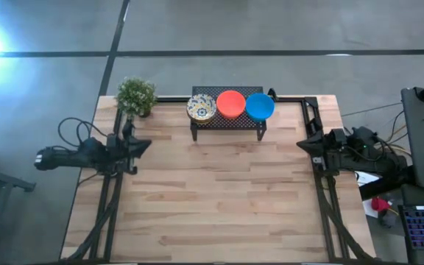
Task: Pick & Place Mini bowls
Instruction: Return to Home Position
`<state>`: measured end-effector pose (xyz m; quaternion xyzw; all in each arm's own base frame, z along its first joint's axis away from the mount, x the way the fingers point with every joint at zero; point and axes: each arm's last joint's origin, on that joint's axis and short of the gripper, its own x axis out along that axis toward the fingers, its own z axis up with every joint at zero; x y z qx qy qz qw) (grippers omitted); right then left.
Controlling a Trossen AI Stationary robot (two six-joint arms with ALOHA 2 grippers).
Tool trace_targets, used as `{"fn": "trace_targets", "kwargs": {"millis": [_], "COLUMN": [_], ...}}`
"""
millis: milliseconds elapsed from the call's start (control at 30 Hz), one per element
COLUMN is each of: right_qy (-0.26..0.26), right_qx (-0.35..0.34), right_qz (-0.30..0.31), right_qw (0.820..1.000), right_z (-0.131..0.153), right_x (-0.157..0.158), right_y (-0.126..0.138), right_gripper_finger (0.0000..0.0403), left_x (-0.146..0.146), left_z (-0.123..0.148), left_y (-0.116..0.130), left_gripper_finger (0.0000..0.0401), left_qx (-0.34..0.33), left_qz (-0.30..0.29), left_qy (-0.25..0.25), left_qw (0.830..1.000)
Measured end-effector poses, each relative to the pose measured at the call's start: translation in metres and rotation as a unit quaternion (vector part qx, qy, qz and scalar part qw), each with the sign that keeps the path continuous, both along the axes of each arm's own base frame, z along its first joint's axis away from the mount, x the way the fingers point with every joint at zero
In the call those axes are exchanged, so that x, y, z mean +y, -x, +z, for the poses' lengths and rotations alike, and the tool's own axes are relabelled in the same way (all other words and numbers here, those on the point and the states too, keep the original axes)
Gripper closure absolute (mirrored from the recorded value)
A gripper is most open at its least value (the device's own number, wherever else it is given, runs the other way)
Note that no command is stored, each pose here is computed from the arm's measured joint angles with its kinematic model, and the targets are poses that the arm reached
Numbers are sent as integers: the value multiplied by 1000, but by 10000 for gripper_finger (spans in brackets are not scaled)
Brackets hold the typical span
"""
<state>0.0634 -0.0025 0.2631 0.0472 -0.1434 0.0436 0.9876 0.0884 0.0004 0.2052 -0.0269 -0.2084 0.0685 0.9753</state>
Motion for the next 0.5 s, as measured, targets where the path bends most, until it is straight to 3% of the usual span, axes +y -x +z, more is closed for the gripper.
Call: {"fn": "trace_targets", "kwargs": {"millis": [167,500], "right_qy": [0,6], "right_qx": [9,-7], "right_qz": [1,13], "right_qw": [1000,1000], "right_z": [-8,-36], "right_x": [-1,-2], "right_y": [-4,-18], "right_gripper_finger": [394,394], "left_x": [-1,-2], "left_z": [-4,-16], "left_y": [-2,-6], "left_gripper_finger": [401,401], "left_qx": [21,79], "left_qz": [-19,-50], "left_qy": [-1,52], "left_qw": [1000,994]}}
